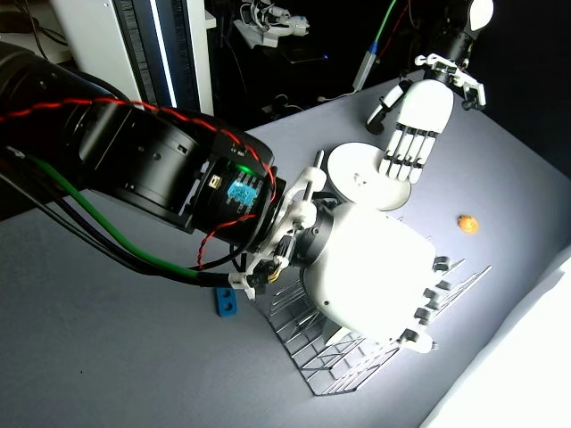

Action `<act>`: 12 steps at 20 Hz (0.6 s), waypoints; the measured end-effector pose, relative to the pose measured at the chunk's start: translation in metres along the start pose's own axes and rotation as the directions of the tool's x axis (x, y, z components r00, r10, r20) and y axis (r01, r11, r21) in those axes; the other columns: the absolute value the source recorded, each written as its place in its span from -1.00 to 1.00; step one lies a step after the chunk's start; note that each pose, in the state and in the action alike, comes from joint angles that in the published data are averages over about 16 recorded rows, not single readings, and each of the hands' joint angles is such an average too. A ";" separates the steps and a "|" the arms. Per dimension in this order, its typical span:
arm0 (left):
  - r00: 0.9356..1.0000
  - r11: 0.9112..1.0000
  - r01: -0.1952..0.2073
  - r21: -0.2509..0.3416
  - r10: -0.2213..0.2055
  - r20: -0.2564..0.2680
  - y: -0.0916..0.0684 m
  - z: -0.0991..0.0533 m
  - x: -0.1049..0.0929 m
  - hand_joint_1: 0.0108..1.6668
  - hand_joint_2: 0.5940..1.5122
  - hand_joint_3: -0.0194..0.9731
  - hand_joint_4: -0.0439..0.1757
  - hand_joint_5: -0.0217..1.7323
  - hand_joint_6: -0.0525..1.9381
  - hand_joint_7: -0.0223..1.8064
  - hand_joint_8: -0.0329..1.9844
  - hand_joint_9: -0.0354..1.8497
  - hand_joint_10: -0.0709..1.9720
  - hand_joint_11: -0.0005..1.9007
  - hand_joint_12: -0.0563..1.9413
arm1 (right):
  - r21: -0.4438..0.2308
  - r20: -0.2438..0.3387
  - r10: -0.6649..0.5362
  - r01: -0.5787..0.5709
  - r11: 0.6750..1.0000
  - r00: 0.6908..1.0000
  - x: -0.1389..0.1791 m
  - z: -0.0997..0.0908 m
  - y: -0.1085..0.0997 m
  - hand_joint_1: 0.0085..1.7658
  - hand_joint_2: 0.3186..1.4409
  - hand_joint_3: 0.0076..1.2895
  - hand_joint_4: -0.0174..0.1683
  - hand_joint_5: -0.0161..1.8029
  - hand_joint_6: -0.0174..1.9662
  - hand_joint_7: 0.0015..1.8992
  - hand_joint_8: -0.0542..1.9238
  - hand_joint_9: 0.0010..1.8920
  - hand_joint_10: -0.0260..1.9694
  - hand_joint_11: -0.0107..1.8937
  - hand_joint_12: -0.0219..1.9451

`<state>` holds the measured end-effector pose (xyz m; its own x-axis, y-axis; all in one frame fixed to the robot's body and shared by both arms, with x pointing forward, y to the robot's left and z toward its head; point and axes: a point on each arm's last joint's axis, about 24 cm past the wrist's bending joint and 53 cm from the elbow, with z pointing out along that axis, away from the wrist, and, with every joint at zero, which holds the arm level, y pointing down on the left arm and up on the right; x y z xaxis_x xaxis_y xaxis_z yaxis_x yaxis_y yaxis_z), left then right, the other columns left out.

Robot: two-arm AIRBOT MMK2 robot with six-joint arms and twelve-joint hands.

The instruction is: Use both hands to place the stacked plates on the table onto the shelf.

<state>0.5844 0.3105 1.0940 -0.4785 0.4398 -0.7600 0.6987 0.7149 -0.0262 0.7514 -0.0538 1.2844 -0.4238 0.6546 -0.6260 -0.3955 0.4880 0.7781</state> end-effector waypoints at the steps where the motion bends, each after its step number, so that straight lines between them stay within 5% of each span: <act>1: 1.000 1.000 0.015 -0.003 -0.015 -0.002 -0.001 0.001 0.002 -1.00 0.14 -0.94 -0.66 -0.97 -0.97 -0.92 -0.97 -0.95 -0.94 -0.99 -0.97 | -0.017 0.005 -0.026 0.026 1.000 1.000 -0.001 -0.001 0.006 0.28 0.32 -0.99 -0.83 -0.18 -0.90 -0.13 -0.92 -0.12 -0.95 -0.58 0.29; 6: 0.996 0.996 0.090 -0.009 -0.090 -0.006 -0.008 0.004 0.008 -1.00 0.14 -0.94 -0.68 -0.98 -0.98 -0.93 -0.97 -0.95 -0.94 -0.98 -0.97 | -0.126 0.036 -0.173 0.177 0.976 0.984 0.004 -0.012 0.047 0.21 0.35 -0.99 -0.82 -0.25 -0.93 -0.21 -0.93 -0.20 -0.95 -0.67 0.31; 12: 0.989 0.989 0.149 -0.004 -0.149 -0.005 -0.018 0.007 0.012 -1.00 0.15 -0.93 -0.71 -0.98 -0.98 -0.93 -0.97 -0.94 -0.94 -0.98 -0.97 | -0.272 0.063 -0.351 0.354 0.895 0.934 0.040 -0.037 0.098 0.06 0.38 -0.99 -0.81 -0.40 -0.94 -0.37 -0.93 -0.36 -0.95 -0.81 0.23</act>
<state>0.5699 0.2989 1.0809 -0.5800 0.3314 -0.7441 0.6176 0.7745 -0.1365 0.6650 -0.0012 1.3338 -0.2061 0.4765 -0.8547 -0.7259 0.5112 0.4601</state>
